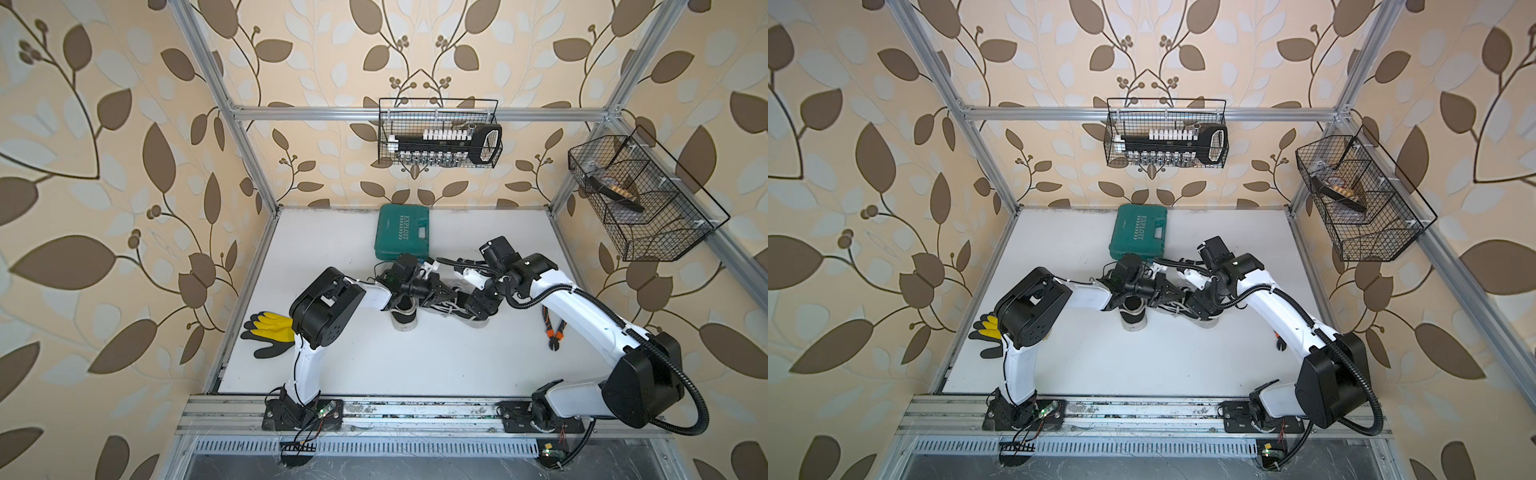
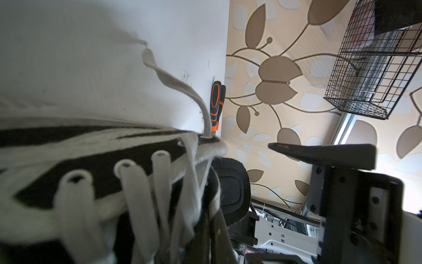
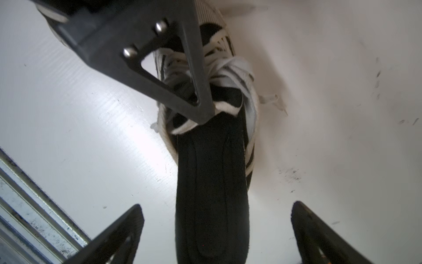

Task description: Insert the insole into the shoe

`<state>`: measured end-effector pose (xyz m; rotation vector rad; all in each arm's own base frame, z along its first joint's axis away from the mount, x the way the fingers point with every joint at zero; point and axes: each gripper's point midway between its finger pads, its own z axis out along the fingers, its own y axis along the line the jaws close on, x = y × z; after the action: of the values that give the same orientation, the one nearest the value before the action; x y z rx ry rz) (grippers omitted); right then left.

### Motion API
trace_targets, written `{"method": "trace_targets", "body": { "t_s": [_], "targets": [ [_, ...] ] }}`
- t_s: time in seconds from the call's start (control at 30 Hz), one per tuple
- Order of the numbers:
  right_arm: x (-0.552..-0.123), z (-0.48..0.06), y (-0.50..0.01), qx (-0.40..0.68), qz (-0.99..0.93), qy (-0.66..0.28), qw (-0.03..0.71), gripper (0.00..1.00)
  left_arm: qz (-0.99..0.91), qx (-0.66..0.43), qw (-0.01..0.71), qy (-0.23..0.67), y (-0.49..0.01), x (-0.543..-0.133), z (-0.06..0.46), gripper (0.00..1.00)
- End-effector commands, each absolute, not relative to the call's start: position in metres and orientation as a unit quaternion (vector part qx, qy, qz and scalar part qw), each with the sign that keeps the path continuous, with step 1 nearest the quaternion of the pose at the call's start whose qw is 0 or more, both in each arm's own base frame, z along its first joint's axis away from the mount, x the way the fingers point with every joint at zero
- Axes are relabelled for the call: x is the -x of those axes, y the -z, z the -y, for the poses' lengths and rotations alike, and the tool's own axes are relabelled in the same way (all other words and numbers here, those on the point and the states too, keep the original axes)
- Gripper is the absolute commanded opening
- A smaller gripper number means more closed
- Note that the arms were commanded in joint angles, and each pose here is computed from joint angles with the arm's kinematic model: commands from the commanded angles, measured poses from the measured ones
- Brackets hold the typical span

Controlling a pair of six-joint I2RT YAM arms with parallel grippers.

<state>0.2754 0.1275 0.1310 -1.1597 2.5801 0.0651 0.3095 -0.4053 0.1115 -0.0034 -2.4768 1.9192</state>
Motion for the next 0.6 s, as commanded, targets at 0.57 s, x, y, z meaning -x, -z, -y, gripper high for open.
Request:
{"method": "trace_targets", "body": {
  "t_s": [0.57],
  "targets": [
    [-0.254, -0.118, -0.101, 0.385, -0.921, -0.044, 0.033, 0.8, 0.776, 0.046, -0.014, -0.629, -0.143, -0.304, 0.411, 0.0]
  ]
}}
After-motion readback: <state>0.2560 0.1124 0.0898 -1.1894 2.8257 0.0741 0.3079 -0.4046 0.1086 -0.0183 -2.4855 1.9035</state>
